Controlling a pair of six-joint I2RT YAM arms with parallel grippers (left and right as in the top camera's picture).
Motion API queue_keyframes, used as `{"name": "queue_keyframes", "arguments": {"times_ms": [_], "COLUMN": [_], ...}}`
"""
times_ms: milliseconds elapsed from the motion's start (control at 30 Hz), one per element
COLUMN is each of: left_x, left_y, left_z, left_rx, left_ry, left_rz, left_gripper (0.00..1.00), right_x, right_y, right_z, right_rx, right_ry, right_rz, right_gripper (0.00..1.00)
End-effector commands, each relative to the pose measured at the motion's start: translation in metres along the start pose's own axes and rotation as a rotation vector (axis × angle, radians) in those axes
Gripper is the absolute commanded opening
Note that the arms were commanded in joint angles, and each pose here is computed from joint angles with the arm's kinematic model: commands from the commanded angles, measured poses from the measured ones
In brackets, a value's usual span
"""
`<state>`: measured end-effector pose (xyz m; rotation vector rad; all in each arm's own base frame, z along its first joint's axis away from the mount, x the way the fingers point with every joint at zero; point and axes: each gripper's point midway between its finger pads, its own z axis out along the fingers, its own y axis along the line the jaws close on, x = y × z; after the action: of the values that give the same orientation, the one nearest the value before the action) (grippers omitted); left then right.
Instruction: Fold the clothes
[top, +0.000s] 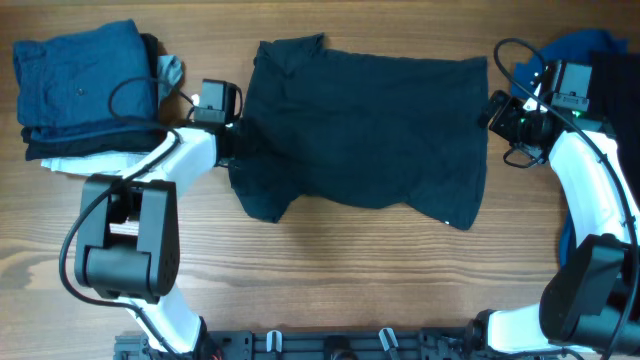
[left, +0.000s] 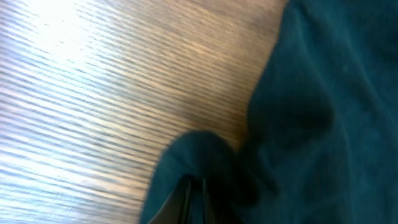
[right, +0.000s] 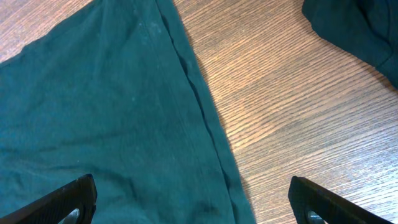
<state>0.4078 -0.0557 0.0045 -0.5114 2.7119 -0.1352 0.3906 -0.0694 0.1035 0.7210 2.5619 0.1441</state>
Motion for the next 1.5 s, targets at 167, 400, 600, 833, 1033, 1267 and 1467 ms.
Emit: {"name": "queue_keyframes", "arguments": {"times_ms": [167,400,600,833,1033,1267,1467], "left_x": [-0.091,-0.076,-0.067,-0.052,-0.047,-0.048,-0.050], "left_y": [-0.049,-0.020,-0.001,0.000,0.002,0.002,0.001], "left_z": [-0.186,-0.221,-0.169,-0.124,-0.123,-0.123,-0.123], "left_rx": [0.225,0.141,0.054,0.029,0.016,0.018,0.023], "left_ry": [-0.347,-0.367,-0.223,-0.093,-0.072,-0.076,-0.086], "left_rz": [-0.021,-0.068,-0.115,-0.112,-0.104,-0.104,-0.104], "left_gripper": [0.37,0.41,0.44,0.45,0.49,0.52,0.56], "right_x": [-0.001,0.003,0.001,-0.008,0.012,0.054,0.097], "right_y": [0.000,0.030,0.028,0.017,0.012,-0.035,-0.037], "right_z": [-0.001,-0.004,-0.003,-0.002,-0.002,-0.009,0.002], "right_rx": [-0.007,-0.163,-0.138,-0.099,-0.058,0.152,0.107], "right_ry": [-0.002,0.086,0.100,0.049,0.086,0.225,0.354], "right_rz": [0.013,0.590,0.975,1.299,0.692,-0.078,-0.095], "right_gripper": [1.00,1.00,1.00,0.80,0.95,0.35,0.17]}}
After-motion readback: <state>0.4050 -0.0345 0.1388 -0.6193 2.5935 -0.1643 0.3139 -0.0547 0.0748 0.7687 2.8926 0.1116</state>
